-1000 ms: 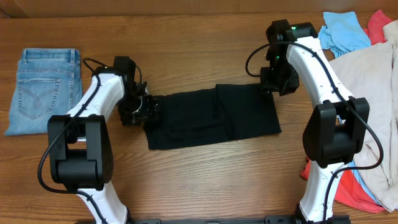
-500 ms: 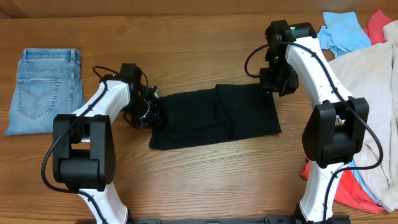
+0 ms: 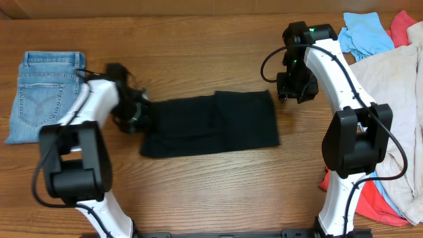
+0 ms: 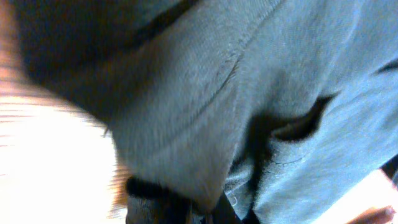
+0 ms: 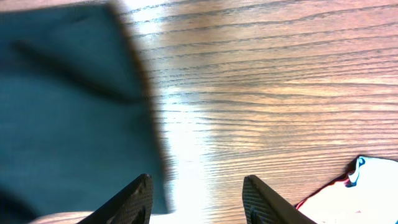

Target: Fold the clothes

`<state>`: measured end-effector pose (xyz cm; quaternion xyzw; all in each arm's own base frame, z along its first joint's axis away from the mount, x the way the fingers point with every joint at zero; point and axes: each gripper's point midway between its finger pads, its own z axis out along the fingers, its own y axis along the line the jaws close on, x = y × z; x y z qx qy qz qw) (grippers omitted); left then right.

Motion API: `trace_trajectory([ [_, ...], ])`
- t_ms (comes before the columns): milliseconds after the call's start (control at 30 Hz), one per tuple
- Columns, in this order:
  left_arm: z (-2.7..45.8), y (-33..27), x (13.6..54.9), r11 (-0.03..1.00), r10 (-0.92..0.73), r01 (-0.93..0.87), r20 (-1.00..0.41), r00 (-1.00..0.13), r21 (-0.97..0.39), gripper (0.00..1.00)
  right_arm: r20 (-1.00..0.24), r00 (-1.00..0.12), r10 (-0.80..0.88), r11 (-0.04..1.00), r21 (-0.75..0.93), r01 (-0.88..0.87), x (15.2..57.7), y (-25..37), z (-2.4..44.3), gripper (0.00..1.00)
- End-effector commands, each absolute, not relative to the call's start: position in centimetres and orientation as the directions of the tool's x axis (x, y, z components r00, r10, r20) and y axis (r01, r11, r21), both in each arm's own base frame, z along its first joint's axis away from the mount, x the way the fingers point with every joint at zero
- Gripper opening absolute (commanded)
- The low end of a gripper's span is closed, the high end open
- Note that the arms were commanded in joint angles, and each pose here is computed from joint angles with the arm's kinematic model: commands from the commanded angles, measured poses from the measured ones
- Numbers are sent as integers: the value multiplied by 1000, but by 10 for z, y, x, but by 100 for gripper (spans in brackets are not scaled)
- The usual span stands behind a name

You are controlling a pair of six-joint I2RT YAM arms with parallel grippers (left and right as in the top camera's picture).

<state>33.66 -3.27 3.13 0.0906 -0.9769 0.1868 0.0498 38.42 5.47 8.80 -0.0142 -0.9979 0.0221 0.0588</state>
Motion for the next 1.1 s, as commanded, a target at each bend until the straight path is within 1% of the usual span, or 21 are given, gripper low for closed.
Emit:
trace_trajectory([
  [0,60,29,364,937,-226,-225,27,-974,-267,4,48,-997,58,998,-41,56,393,47,109,50],
  [100,90,68,377,931,-297,-283,-31,-954,-231,4,48,-997,68,997,-41,67,393,43,109,50],
  [200,126,87,391,911,-348,-312,-96,-933,-271,5,48,-996,77,996,-41,75,393,39,109,50],
  [300,155,79,400,888,-356,-293,-125,-926,-354,6,48,-996,80,996,-41,78,394,38,109,50],
  [367,163,64,402,883,-335,-266,-123,-934,-388,6,48,-996,80,996,-41,78,394,38,109,50],
  [433,164,43,401,882,-298,-233,-102,-949,-410,5,49,-996,80,996,-41,78,393,38,109,50],
  [567,163,-6,396,899,-190,-146,-68,-979,-412,5,52,-995,80,996,-42,78,393,38,109,50],
  [633,163,-36,396,908,-122,-83,-69,-990,-411,5,53,-996,72,997,-41,69,393,38,109,50],
  [767,161,-86,393,919,-36,-4,-73,-997,-394,5,53,-996,65,997,-41,63,392,38,109,50],
  [900,153,-110,388,959,14,33,-72,-997,-280,7,58,-996,65,997,-42,63,391,38,109,50],
  [1067,137,-127,373,980,92,99,-46,-995,-173,10,63,-996,61,997,-43,58,390,38,109,50],
])
